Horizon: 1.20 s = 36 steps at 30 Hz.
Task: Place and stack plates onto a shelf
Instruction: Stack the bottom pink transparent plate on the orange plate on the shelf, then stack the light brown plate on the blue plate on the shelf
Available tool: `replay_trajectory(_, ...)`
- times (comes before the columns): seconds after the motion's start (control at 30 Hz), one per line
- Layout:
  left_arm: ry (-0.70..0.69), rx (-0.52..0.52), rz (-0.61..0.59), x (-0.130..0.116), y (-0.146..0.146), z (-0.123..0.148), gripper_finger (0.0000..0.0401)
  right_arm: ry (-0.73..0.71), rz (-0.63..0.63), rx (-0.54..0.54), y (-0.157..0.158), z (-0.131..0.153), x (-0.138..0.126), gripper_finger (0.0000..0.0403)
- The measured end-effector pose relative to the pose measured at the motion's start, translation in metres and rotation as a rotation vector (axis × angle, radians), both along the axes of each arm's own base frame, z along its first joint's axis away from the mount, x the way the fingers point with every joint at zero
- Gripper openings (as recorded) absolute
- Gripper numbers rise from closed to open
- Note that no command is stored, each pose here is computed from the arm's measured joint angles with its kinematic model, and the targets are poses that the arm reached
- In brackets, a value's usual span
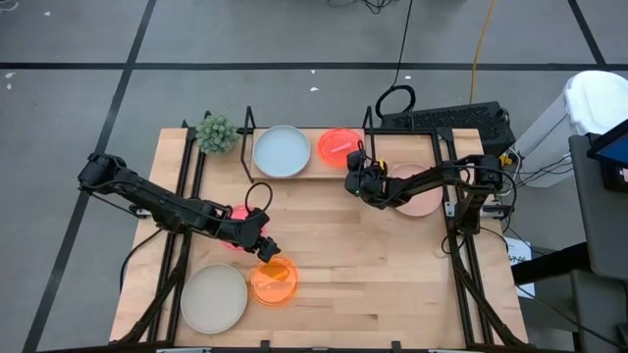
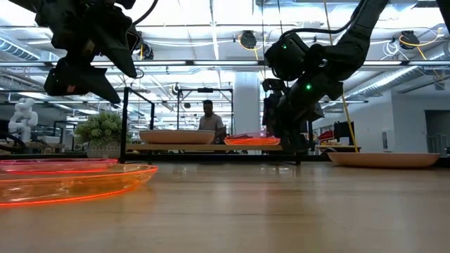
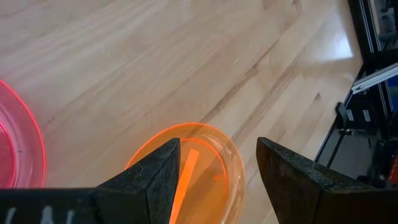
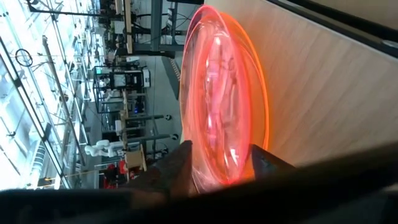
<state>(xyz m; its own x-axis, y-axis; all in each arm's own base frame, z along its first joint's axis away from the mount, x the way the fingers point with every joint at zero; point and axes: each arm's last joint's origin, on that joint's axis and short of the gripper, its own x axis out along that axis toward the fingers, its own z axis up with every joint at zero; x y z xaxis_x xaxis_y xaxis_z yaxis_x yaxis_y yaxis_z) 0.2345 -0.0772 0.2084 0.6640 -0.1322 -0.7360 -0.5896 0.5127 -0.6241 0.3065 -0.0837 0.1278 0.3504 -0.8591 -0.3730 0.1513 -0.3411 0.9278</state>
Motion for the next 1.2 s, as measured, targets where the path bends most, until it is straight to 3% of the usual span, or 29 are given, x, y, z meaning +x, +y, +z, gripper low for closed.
replay_trajectory(0.37, 0.005, -0.024, -0.007, -0.003, -0.007, 0.0, 0.0216, -0.069, 0.008, 0.031, 0.002, 0.001, 0.002, 0.0227)
replay_trajectory(0.9, 0.001, -0.013, -0.035, -0.007, -0.018, 0.0, 0.0216, -0.13, 0.053, 0.009, 0.013, 0.021, 0.004, 0.0227)
replay_trajectory(1.03, -0.007, 0.012, -0.038, -0.008, -0.02, 0.0, 0.0216, -0.106, 0.163, -0.01, 0.019, 0.04, 0.002, 0.0226)
replay_trajectory(1.2, -0.018, 0.042, -0.035, -0.008, -0.021, 0.0, 0.0216, 0.012, 0.425, -0.085, 0.036, 0.07, -0.005, 0.0226)
